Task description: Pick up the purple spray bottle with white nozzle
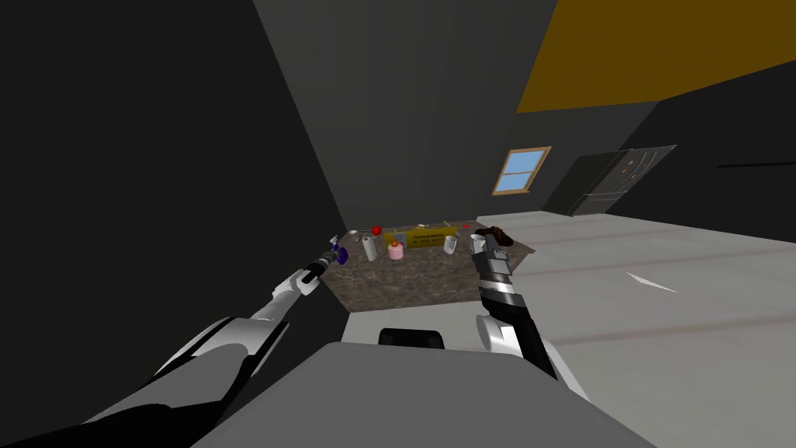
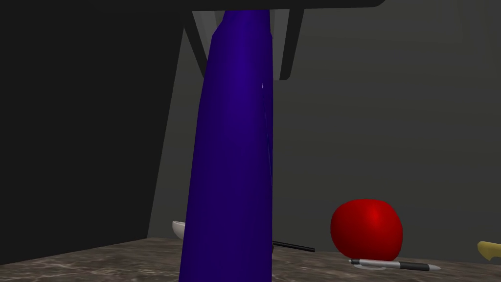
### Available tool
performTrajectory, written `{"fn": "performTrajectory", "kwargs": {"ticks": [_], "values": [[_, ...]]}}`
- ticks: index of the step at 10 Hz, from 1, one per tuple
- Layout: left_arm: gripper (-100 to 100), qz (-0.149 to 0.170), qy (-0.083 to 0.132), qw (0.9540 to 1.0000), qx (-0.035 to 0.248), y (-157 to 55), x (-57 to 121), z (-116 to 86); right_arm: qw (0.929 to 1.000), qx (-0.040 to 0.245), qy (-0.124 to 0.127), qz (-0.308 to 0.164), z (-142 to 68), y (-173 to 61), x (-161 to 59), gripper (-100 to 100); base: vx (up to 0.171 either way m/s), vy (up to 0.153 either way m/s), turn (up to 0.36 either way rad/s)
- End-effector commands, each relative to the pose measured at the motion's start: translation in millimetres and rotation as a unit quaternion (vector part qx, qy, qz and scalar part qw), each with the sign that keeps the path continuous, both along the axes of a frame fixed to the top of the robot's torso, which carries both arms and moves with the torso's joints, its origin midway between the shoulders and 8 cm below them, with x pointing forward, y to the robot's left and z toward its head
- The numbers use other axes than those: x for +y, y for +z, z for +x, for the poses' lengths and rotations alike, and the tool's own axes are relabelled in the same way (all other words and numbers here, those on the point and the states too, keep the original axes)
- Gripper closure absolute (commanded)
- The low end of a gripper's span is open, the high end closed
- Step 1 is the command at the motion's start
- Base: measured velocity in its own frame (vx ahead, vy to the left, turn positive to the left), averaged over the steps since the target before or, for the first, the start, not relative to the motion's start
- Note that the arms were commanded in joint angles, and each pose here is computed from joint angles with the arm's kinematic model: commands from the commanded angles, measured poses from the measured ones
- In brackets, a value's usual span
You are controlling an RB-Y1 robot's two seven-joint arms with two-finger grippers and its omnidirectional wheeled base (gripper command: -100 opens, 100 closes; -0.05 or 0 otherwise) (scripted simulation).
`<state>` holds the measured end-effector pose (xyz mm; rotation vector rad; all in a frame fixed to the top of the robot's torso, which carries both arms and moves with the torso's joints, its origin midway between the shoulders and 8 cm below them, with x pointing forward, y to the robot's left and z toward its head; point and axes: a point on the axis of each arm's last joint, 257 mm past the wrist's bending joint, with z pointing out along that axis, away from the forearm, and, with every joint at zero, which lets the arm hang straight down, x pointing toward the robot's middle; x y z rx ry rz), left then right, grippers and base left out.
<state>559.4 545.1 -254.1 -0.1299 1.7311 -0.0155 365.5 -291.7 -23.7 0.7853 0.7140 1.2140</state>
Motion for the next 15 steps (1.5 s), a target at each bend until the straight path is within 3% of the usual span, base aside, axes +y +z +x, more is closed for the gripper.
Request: {"fn": "performTrajectory", "kwargs": {"ticks": [1, 3, 4, 5, 7, 8, 9, 11, 12, 13, 15], "values": [[100, -0.003, 0.008, 0.9999, 0.012, -11.9, 4.1, -12.2, 1.0000, 0.000, 0.000, 0.000, 0.0, 0.0, 0.0, 0, 0.041, 0.011, -0.019], [100, -0.001, 0.000, 0.9999, 0.016, -18.9, -1.1, -21.5, 1.0000, 0.000, 0.000, 0.000, 0.0, 0.0, 0.0, 0, 0.001, 0.008, -0.001], [100, 0.000, -0.011, 0.9999, 0.005, -8.2, -10.7, -14.8, 1.0000, 0.000, 0.000, 0.000, 0.0, 0.0, 0.0, 0, -0.017, -0.003, 0.021], [100, -0.008, 0.005, 0.9999, 0.010, -17.9, -3.5, -27.1, 1.0000, 0.000, 0.000, 0.000, 0.0, 0.0, 0.0, 0, 0.067, 0.015, 0.002], [100, -0.006, -0.008, 0.9999, 0.013, -24.5, -13.0, -40.0, 1.0000, 0.000, 0.000, 0.000, 0.0, 0.0, 0.0, 0, 0.071, 0.018, 0.009], [100, -0.005, -0.016, 0.9998, 0.005, -16.1, -20.2, -35.2, 1.0000, 0.000, 0.000, 0.000, 0.0, 0.0, 0.0, 0, 0.007, 0.006, -0.001], [100, -0.012, 0.001, 0.9999, 0.010, -24.2, -11.5, -49.0, 1.0000, 0.000, 0.000, 0.000, 0.0, 0.0, 0.0, 0, 0.064, 0.008, -0.007], [100, -0.010, -0.009, 0.9998, 0.015, -30.5, -19.2, -62.7, 1.0000, 0.000, 0.000, 0.000, 0.0, 0.0, 0.0, 0, 0.060, 0.017, 0.002], [100, -0.009, -0.019, 0.9998, 0.003, -19.7, -28.6, -57.0, 1.0000, 0.000, 0.000, 0.000, 0.0, 0.0, 0.0, 0, 0.012, 0.008, 0.013], [100, -0.014, 0.001, 0.9999, 0.008, -26.1, -17.2, -70.8, 1.0000, 0.000, 0.000, 0.000, 0.0, 0.0, 0.0, 0, 0.076, 0.004, -0.006], [100, -0.012, -0.008, 0.9998, 0.013, -31.2, -24.5, -84.5, 1.0000, 0.000, 0.000, 0.000, 0.0, 0.0, 0.0, 0, 0.064, 0.020, 0.003]]}}
